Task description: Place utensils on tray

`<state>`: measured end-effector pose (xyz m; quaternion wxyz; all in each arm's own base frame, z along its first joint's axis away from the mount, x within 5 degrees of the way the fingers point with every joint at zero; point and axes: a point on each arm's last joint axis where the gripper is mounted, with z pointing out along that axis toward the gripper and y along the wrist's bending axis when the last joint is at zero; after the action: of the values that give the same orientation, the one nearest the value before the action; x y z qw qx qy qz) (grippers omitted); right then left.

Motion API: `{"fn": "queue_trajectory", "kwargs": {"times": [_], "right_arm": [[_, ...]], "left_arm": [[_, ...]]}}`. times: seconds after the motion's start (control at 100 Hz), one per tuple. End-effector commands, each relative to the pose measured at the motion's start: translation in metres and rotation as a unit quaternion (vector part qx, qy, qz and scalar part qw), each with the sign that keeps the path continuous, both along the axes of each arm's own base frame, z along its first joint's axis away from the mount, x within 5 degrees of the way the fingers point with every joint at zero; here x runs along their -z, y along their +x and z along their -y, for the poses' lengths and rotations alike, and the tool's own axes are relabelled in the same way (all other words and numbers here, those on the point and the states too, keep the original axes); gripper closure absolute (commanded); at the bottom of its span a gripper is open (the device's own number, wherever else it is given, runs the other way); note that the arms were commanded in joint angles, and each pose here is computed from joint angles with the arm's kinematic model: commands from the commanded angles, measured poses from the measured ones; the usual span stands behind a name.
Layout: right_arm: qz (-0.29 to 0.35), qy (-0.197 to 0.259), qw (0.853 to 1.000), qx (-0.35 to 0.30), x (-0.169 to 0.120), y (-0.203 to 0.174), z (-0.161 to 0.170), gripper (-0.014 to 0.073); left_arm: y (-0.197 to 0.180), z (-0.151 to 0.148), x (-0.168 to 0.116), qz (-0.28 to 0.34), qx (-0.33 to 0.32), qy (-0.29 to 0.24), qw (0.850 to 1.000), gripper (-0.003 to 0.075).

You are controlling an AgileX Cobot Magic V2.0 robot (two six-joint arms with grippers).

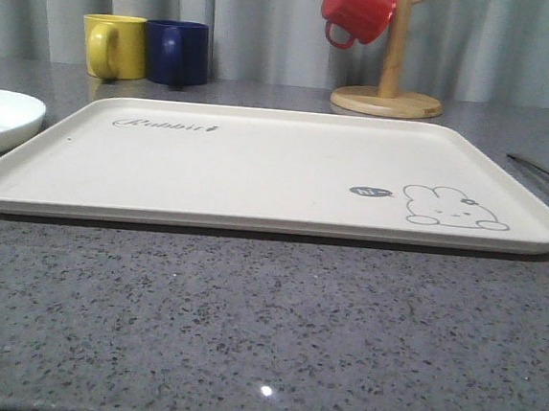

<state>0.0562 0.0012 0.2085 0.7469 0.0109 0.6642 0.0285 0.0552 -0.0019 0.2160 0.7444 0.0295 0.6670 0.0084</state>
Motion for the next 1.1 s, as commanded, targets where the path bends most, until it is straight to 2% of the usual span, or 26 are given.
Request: {"fn": "queue_trajectory", "kwargs": {"times": [0.0, 0.35, 0.49, 0.64, 0.88, 1.09], "right_arm": [[0.062, -0.005, 0.998, 0.005, -0.015, -0.004, 0.0, 0.0664], [0.062, -0.005, 0.998, 0.005, -0.015, -0.004, 0.0, 0.0664], [0.062, -0.005, 0.998, 0.005, -0.015, -0.004, 0.0, 0.0664], [0.062, -0.005, 0.998, 0.005, -0.015, -0.004, 0.0, 0.0664], [0.062, -0.005, 0.998, 0.005, -0.015, -0.004, 0.0, 0.0664], [0.062, -0.005, 0.998, 0.005, -0.015, -0.004, 0.0, 0.0664]], "left_arm": [[-0.001, 0.001, 0.006, 0.029, 0.005, -0.004, 1.0, 0.0738], [-0.002, 0.001, 0.003, 0.035, 0.005, -0.004, 0.999, 0.0738], [-0.006, 0.001, -0.017, 0.063, 0.005, -0.006, 0.998, 0.0738], [-0.012, 0.0, -0.054, 0.091, 0.005, -0.014, 0.996, 0.0738], [-0.001, -0.002, -0.112, 0.013, -0.011, -0.016, 1.0, 0.0738], [0.031, -0.004, -0.151, -0.111, -0.028, -0.015, 0.993, 0.0738]]}}
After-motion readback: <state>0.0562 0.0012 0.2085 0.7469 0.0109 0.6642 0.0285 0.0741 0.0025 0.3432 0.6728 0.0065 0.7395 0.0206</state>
